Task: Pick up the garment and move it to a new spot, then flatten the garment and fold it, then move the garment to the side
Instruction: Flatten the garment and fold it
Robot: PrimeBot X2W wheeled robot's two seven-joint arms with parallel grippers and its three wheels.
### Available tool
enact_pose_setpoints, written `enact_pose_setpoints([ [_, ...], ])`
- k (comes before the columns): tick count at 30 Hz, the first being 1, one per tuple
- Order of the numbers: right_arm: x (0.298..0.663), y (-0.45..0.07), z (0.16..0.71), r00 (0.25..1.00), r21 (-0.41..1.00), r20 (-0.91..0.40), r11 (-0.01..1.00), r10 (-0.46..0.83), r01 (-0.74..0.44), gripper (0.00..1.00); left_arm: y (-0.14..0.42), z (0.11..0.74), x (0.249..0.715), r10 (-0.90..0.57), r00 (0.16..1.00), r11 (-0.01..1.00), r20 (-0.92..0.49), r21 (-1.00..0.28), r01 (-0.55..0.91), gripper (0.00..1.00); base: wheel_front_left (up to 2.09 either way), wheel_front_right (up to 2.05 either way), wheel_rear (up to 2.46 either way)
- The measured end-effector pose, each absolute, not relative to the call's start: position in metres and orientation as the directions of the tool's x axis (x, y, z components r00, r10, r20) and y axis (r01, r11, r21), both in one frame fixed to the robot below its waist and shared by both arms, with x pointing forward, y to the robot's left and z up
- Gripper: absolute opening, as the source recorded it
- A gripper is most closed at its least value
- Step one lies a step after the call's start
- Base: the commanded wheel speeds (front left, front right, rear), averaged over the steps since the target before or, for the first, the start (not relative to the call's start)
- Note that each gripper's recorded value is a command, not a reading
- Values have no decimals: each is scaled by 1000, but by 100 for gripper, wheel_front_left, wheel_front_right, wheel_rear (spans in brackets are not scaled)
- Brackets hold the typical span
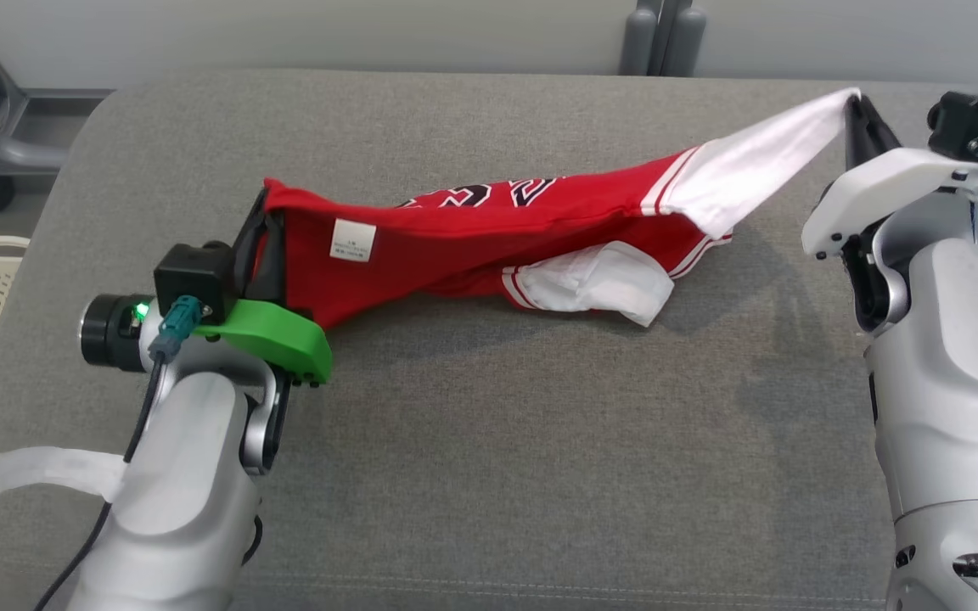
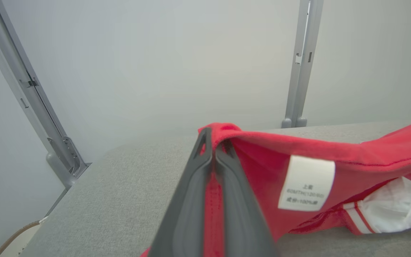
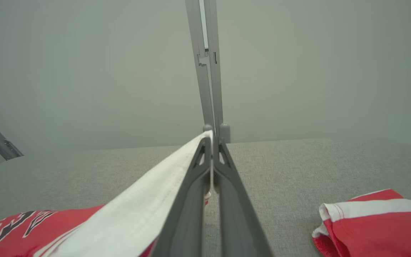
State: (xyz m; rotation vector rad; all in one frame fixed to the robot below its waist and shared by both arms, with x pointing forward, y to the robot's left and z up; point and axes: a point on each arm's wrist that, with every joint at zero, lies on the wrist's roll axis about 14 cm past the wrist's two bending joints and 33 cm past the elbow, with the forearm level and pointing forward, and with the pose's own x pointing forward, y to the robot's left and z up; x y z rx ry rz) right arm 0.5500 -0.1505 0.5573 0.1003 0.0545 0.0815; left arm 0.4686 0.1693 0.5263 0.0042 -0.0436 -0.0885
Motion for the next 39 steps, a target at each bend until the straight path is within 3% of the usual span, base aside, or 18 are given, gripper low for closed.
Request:
enact_pose_setpoints([
  [6,542,-152,639,975,79,203,991,87,-105,0,159,592,472,-114,967,993,228,19,112,0,0,0,0],
  [13,516,-161,731,908,19,412,995,80,-96,0,136,669,473,-157,902,986,403,14,165,0,0,0,0],
  [23,507,-155,775,892,-49,436,993,119,-109,0,111,733,486,-193,838,977,510,22,211,0,0,0,0],
  [29,504,-174,830,812,-17,580,998,65,-68,0,106,768,497,-168,789,972,591,-36,234,0,0,0,0],
  [33,519,-167,830,828,-49,553,996,90,-76,0,98,771,512,-174,787,961,592,-70,266,0,0,0,0],
  [39,568,-146,770,925,-17,345,987,157,-161,0,80,732,552,-221,848,948,481,-97,302,0,0,0,0],
])
